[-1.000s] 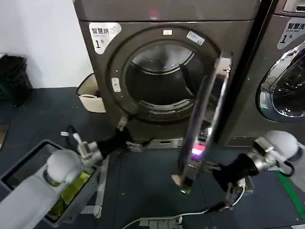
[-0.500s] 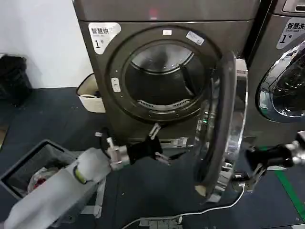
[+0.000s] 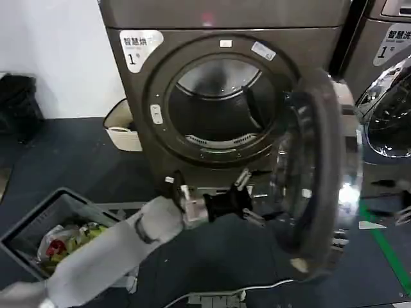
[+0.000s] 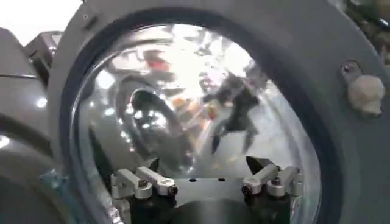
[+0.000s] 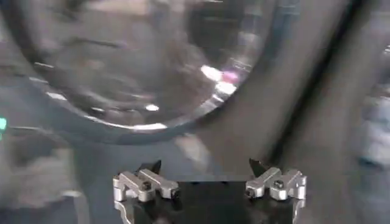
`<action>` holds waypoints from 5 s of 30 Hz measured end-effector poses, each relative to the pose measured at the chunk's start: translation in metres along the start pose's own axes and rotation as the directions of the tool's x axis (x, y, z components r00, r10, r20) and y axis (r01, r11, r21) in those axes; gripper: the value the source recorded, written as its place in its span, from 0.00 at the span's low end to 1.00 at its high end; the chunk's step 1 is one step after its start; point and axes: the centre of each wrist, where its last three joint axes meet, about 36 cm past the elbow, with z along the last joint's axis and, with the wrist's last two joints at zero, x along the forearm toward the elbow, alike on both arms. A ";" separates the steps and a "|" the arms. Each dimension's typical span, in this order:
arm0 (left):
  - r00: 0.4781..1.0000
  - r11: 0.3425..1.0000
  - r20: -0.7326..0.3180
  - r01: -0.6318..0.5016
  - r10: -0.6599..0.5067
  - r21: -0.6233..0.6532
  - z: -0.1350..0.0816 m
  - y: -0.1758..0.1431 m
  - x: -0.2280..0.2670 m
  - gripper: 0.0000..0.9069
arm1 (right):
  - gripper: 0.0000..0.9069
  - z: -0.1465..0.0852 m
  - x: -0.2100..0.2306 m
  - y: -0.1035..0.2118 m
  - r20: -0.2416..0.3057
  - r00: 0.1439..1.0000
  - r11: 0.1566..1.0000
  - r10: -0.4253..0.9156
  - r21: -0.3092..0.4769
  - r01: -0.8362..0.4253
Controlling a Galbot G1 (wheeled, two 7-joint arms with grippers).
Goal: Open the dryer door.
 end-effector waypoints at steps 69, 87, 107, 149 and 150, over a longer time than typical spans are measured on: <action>0.957 0.953 -0.086 0.263 -0.277 -0.148 0.059 0.017 -0.211 1.00 | 1.00 -0.057 0.301 0.405 -0.261 0.085 0.132 0.962 0.170 -0.977; 0.952 0.950 -0.128 0.251 -0.277 -0.186 0.065 0.047 -0.210 1.00 | 1.00 -0.060 0.292 0.410 -0.255 0.099 0.141 0.962 0.152 -0.978; 0.975 0.972 -0.058 0.206 -0.213 -0.113 0.021 0.019 -0.220 1.00 | 1.00 -0.058 0.276 0.400 -0.272 0.135 0.173 0.953 0.121 -0.977; 0.525 0.808 -0.817 0.574 -0.238 0.134 -0.016 0.017 0.242 1.00 | 1.00 -0.044 0.231 0.401 -0.408 0.066 0.099 0.911 0.061 -0.993; 0.499 0.793 -0.835 0.594 -0.232 0.135 -0.017 0.019 0.247 1.00 | 1.00 -0.043 0.231 0.402 -0.411 0.063 0.096 0.909 0.059 -0.994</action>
